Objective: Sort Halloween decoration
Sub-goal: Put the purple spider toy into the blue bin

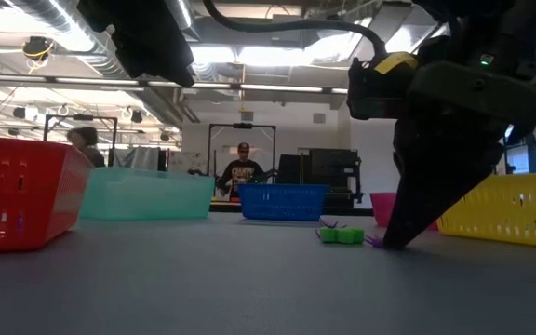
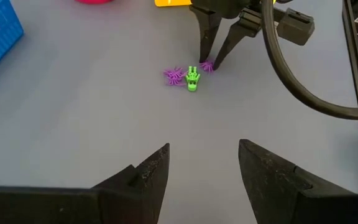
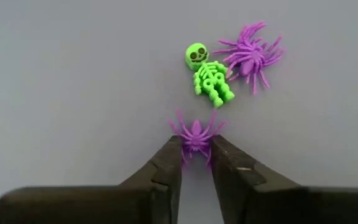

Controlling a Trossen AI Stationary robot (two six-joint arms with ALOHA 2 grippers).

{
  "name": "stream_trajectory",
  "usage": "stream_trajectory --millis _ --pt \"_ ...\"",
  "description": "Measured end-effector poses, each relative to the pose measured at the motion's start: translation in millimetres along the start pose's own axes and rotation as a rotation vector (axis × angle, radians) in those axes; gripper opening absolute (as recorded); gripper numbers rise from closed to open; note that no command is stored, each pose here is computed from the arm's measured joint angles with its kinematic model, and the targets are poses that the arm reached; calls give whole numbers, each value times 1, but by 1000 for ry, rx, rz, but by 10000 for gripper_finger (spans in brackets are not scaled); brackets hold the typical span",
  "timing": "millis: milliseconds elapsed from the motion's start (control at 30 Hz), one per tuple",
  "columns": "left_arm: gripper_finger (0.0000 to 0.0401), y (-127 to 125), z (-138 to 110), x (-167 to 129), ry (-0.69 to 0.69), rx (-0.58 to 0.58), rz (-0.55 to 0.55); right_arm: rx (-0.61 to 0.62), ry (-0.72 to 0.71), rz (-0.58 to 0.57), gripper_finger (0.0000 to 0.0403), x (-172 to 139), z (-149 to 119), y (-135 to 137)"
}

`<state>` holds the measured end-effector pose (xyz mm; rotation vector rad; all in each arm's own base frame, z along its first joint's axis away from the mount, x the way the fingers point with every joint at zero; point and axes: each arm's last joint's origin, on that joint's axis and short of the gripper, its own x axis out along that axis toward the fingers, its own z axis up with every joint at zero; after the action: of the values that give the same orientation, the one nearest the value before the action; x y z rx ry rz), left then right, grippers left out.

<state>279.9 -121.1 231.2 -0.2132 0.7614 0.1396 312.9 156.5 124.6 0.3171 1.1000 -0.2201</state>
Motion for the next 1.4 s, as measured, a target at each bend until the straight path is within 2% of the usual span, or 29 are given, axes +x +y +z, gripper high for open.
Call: stream_trajectory --millis 167,767,967,1167,1400 --pt "176 0 0 0 0 0 0 -1 0 3 64 0 0 0" --pt "176 0 0 0 -4 -1 -2 -7 -2 21 63 -13 7 4" --pt "176 -1 1 0 -8 -2 -6 -100 -34 45 63 -31 25 17" --pt "176 -1 1 0 -8 -2 -6 -196 -72 20 63 -56 51 26" --pt "176 -1 1 0 -8 -2 -6 -350 -113 -115 63 -83 77 24"
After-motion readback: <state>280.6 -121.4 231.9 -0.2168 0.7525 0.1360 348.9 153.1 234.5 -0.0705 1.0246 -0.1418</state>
